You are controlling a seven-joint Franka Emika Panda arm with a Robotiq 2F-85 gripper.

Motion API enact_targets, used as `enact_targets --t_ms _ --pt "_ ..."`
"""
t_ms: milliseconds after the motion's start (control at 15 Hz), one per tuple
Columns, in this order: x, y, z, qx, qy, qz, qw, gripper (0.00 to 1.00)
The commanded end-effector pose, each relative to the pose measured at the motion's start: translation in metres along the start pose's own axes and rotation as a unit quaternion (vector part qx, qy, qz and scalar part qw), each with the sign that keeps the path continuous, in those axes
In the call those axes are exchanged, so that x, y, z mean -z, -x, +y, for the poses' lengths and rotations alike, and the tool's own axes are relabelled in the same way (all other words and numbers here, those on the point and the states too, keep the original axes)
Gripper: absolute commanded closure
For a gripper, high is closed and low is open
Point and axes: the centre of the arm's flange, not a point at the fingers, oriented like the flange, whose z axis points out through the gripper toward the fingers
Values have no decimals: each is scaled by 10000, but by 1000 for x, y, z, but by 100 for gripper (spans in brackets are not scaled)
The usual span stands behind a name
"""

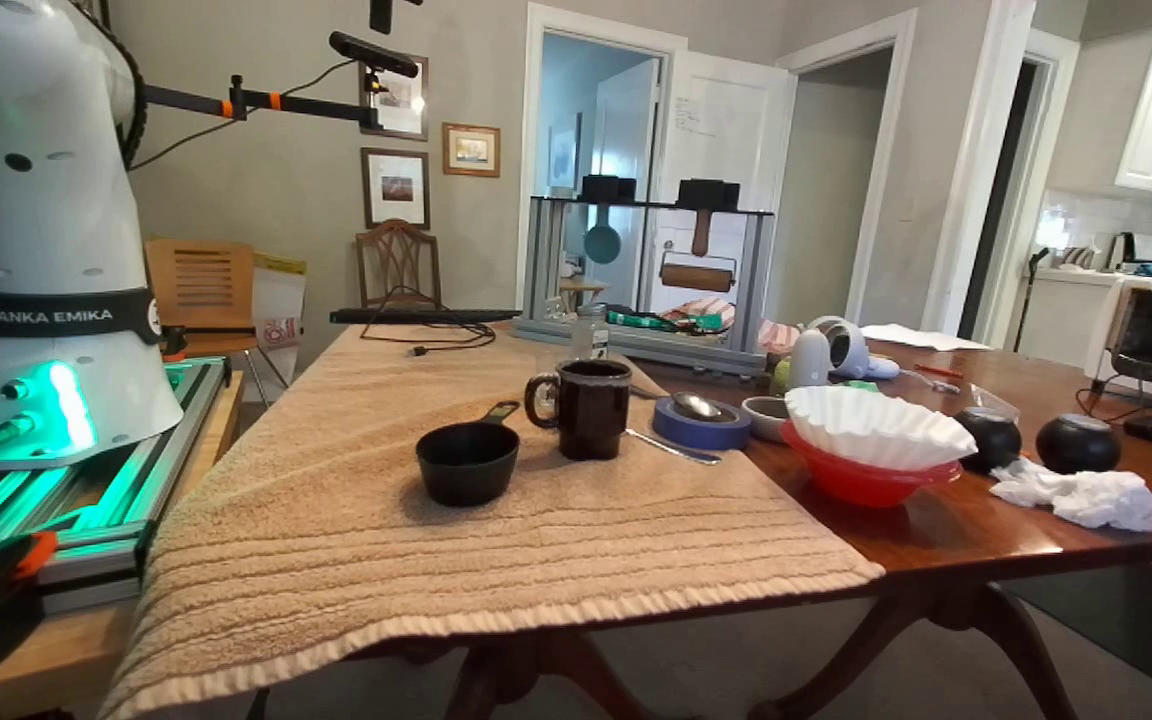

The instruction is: Put the lid in the glass cup

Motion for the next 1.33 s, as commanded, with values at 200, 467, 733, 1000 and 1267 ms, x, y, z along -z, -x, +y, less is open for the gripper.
enact_targets --t_ms 200,467,733,1000,1267 --pt "5 -73 -7 -25 445 839 9955 0" --pt "-1 -116 -13 -113 561 943 9939 0" --pt "-27 -146 -23 -615 573 389 9957 0" --pt "-55 -163 -32 -1001 473 55 9938 0" --pt "-64 -158 -30 -920 421 7 9949 0"
